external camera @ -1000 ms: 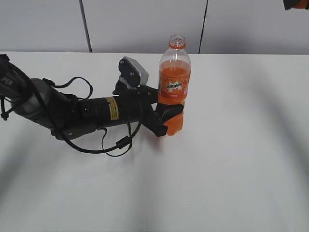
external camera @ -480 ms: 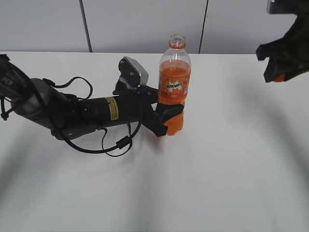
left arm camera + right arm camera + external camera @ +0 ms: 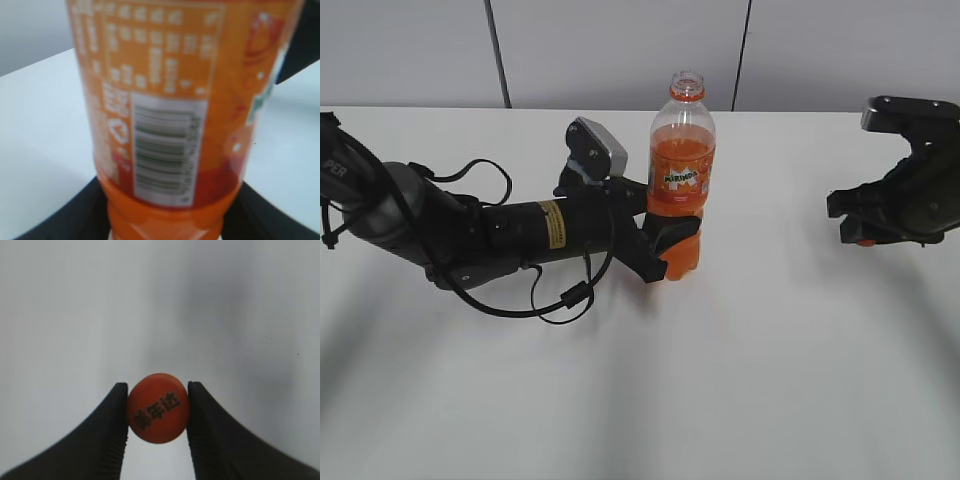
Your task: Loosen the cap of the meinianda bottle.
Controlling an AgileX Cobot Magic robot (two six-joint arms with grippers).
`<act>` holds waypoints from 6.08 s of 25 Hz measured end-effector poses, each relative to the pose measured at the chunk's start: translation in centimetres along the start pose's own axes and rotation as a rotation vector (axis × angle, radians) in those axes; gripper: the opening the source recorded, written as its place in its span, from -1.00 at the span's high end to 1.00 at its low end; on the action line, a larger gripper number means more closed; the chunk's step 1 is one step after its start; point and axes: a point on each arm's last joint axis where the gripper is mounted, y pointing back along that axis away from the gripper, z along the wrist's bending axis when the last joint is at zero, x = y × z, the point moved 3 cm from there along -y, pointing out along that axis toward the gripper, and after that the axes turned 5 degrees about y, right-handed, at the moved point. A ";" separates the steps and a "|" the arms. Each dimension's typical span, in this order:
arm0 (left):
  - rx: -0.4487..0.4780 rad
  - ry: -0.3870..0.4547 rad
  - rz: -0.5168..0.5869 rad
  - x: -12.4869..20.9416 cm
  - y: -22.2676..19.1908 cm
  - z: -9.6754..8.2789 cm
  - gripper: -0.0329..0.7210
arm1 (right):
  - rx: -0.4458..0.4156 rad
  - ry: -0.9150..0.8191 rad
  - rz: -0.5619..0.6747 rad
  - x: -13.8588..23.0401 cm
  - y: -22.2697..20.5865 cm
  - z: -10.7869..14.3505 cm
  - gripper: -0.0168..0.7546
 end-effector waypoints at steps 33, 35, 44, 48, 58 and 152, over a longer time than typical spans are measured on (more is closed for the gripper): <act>0.000 0.000 0.000 0.0 0.0 0.0 -0.08 | 0.035 -0.002 -0.043 2.0 -5.6 -0.7 0.25; 0.000 0.000 0.000 0.0 0.0 0.0 -0.08 | 0.035 -0.002 -0.044 2.0 -5.6 -0.7 0.25; 0.000 0.000 0.000 0.0 0.0 0.0 -0.08 | 0.035 -0.002 -0.043 2.1 -5.6 -0.7 0.22; 0.000 0.000 0.000 0.0 0.0 0.0 -0.08 | 0.035 -0.002 -0.043 2.1 -5.6 -0.7 0.05; 0.000 0.000 0.000 0.0 0.0 0.0 -0.08 | 0.030 -0.003 -0.016 2.3 -5.4 -0.6 -0.19; -0.857 0.352 0.671 -25.0 25.7 2.8 -0.42 | 0.247 0.249 -0.120 -6.1 26.3 -1.6 -0.19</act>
